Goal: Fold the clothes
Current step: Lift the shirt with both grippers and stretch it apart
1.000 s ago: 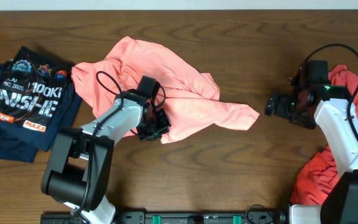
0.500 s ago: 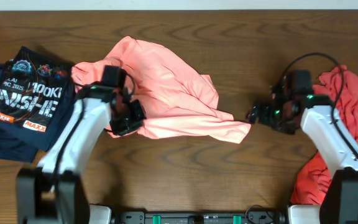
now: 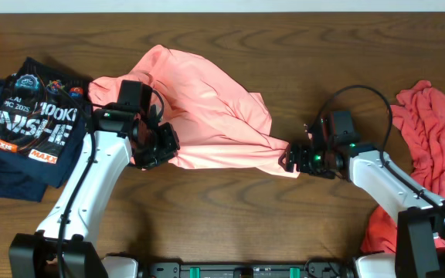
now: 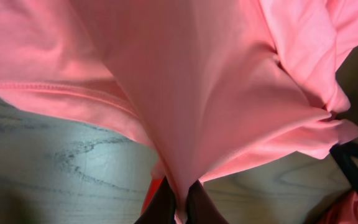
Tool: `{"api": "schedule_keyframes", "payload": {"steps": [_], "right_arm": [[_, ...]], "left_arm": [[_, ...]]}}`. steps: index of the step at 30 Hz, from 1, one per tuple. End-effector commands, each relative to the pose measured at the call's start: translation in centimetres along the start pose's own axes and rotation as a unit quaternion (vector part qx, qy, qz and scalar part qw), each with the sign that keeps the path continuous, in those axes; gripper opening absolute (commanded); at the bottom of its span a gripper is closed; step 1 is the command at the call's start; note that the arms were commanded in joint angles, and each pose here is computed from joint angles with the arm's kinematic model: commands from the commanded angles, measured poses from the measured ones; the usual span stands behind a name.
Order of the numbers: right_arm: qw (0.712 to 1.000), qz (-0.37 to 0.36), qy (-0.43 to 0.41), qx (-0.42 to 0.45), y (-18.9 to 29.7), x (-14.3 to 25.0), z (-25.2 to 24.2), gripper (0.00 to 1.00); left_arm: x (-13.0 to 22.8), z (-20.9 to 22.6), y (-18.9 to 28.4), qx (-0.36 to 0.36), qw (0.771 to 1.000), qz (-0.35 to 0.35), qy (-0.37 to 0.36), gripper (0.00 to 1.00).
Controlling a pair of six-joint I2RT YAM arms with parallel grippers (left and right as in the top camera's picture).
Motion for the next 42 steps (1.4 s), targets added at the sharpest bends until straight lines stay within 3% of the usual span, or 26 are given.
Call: {"api": "schedule_keyframes", "payload": {"steps": [1, 4, 5, 7, 8, 9, 16, 25, 36, 42], "right_arm": [[1.0, -0.002, -0.016, 0.009, -0.7, 0.4, -0.1, 0.8], [0.999, -0.016, -0.029, 0.023, -0.9, 0.1, -0.4, 0.65], [0.999, -0.017, -0.031, 0.025, -0.9, 0.1, -0.5, 0.55], [0.999, -0.018, -0.03, 0.026, -0.9, 0.1, -0.5, 0.29], [0.999, -0.019, -0.03, 0.029, -0.9, 0.0, -0.6, 0.11], [0.999, -0.021, -0.03, 0.032, -0.9, 0.0, -0.7, 0.01], [0.995, -0.078, -0.023, 0.051, 2.2, -2.9, -0.8, 0.01], [0.957, -0.271, 0.038, 0.092, 19.4, -10.3, 2.1, 0.01], [0.896, -0.423, 0.06, 0.123, 35.7, -8.3, 5.4, 0.01], [0.882, -0.449, 0.076, 0.121, 38.7, -7.3, 6.5, 0.01]], "left_arm": [[-0.2, 0.1, 0.2, -0.005, 1.0, -0.004, -0.005, 0.06], [-0.2, 0.1, 0.2, -0.005, 1.0, -0.004, -0.005, 0.06], [-0.2, 0.1, 0.2, -0.005, 1.0, -0.004, -0.005, 0.06], [-0.2, 0.1, 0.2, -0.005, 1.0, -0.004, -0.005, 0.06], [-0.2, 0.1, 0.2, -0.005, 1.0, -0.004, -0.005, 0.06], [-0.2, 0.1, 0.2, -0.007, 1.0, -0.005, -0.005, 0.06], [-1.2, -0.2, 0.9, -0.009, 0.999, -0.027, -0.035, 0.06], [-3.9, -5.6, 9.4, 0.049, 0.985, -0.109, -0.125, 0.06], [-0.4, -10.7, 24.6, 0.135, 0.936, -0.25, -0.207, 0.06], [1.2, -11.2, 28.1, 0.156, 0.91, -0.309, -0.229, 0.06]]}}
Point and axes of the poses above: each gripper's point midway between its finger pads, its own y axis back along the fingers, its own z axis along the line the jaws close on, x = y × z, the point moved 4 cm from there along y, back along the fingers, and after that the axes turned 3 degrees about -y, right-handed, at the moved point
